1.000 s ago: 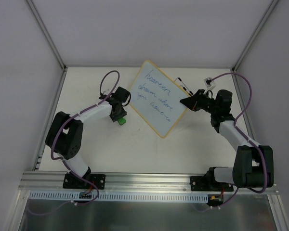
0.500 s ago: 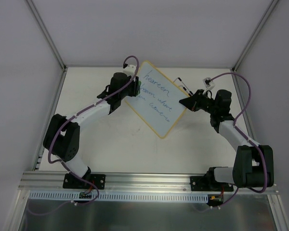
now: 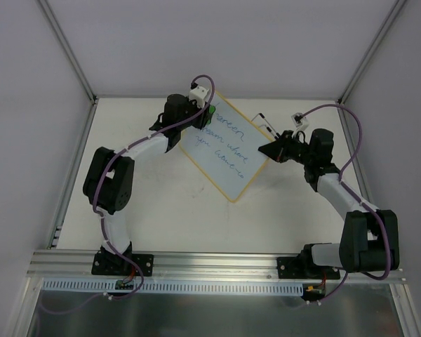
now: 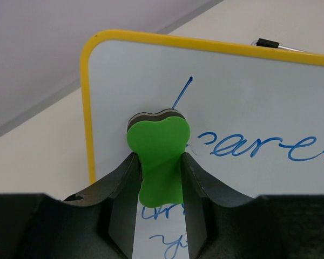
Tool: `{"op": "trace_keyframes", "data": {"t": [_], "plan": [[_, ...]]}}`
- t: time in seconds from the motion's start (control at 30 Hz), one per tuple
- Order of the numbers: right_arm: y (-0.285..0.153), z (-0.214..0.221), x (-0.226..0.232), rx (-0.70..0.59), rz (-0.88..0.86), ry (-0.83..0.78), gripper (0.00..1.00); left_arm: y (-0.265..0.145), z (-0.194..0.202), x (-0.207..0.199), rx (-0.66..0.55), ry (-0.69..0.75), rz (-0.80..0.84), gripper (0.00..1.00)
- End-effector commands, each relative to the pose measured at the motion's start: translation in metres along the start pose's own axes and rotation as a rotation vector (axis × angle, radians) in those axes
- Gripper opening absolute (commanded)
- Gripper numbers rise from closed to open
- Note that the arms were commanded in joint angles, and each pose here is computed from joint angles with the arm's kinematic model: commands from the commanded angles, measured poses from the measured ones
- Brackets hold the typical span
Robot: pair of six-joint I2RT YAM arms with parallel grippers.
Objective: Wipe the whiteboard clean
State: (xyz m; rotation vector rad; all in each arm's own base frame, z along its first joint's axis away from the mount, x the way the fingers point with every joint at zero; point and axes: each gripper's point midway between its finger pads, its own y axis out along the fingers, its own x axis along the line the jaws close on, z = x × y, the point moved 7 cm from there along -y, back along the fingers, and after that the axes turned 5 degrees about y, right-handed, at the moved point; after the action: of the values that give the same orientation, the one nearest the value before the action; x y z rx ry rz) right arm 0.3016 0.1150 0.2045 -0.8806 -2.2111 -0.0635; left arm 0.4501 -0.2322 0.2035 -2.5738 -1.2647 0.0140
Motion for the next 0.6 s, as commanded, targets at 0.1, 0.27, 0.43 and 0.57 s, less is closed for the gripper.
{"op": "trace_keyframes", "data": {"t": [0.1, 0.27, 0.43, 0.57], "plan": [[0.004, 0.003, 0.014, 0.071, -0.063, -0.127, 0.0, 0.01, -0.023, -0.03, -0.122, 0.067, 0.235, 0.0], [0.004, 0.002, 0.016, 0.07, -0.063, -0.132, 0.0, 0.003, -0.01, -0.085, -0.058, 0.116, 0.378, 0.0], [0.005, 0.001, 0.018, 0.069, -0.063, -0.135, 0.0, -0.01, 0.008, -0.126, -0.005, 0.158, 0.454, 0.0], [0.006, 0.005, 0.019, 0.081, -0.063, -0.129, 0.0, -0.013, 0.0, -0.137, -0.018, 0.126, 0.476, 0.0]]}}
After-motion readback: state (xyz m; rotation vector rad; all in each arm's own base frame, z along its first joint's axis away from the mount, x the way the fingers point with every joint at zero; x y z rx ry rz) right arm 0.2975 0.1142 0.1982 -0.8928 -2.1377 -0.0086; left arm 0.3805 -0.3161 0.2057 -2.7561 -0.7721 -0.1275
